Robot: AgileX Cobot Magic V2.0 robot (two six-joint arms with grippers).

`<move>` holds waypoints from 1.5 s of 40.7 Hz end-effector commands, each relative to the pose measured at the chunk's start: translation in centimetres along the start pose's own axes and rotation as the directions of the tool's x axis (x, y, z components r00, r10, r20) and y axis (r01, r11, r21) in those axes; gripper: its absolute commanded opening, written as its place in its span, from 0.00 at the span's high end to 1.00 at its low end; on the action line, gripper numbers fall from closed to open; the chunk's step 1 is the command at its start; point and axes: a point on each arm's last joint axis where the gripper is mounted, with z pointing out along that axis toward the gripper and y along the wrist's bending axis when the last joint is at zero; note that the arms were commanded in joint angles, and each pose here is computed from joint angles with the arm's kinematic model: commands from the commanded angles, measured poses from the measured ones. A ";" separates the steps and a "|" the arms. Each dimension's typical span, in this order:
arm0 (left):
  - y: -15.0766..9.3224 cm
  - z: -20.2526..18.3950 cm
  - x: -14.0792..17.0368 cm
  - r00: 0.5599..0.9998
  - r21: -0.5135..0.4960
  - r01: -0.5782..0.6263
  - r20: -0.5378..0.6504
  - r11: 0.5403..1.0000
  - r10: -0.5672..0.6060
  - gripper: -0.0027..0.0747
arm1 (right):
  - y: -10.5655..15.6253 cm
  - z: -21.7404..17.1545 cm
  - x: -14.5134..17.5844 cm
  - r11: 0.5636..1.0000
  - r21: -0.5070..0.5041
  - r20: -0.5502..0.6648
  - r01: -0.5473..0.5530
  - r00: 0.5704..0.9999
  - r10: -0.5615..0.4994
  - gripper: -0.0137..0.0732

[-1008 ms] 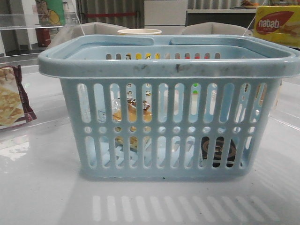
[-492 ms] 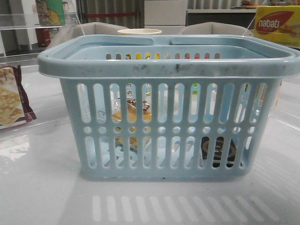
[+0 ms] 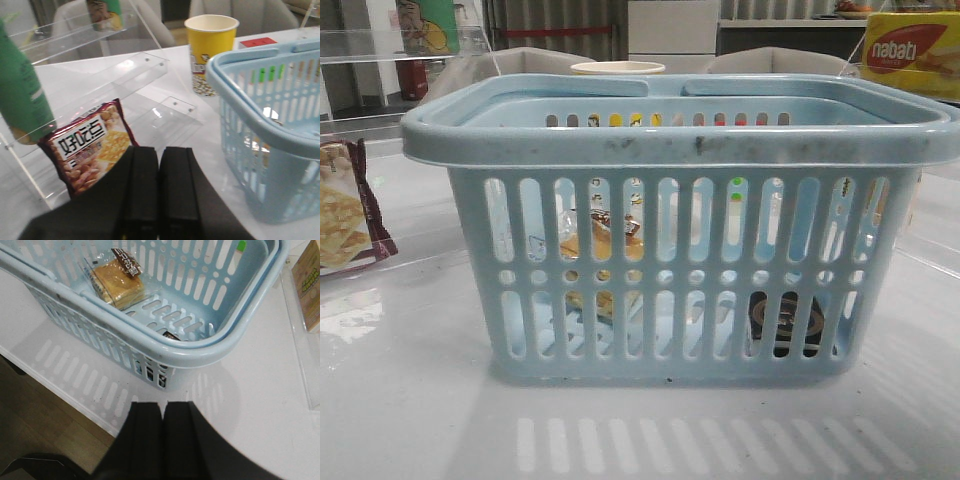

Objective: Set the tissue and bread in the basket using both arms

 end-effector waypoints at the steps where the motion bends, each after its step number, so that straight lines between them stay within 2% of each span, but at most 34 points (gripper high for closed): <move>1: 0.5 0.0 -0.1 0.983 -0.074 0.028 0.185 0.997 -0.014 0.85 | 0.0 -0.6 -1.2 1.000 -0.002 0.096 0.012 0.995 -0.012 0.78; 18: 0.9 -1.1 6.0 0.959 -0.235 0.128 0.278 0.963 -0.060 0.85 | 0.0 -0.6 -1.2 1.000 -0.002 0.096 0.012 0.995 -0.012 0.78; 28: 0.8 -0.8 8.3 0.944 -0.245 0.127 0.326 0.961 -0.042 0.85 | 0.0 -0.6 -1.2 1.000 -0.002 0.096 0.012 0.995 -0.012 0.78; 35: 0.6 -0.7 8.3 0.947 -0.221 0.086 0.322 0.972 -0.011 0.85 | 0.0 -0.6 -1.2 1.000 -0.002 0.095 0.012 0.995 -0.012 0.78; 61: 0.5 -0.7 8.2 0.946 -0.209 0.084 0.324 0.974 -0.012 0.85 | 0.0 -0.6 -1.2 1.000 -0.002 0.095 0.012 0.995 -0.012 0.78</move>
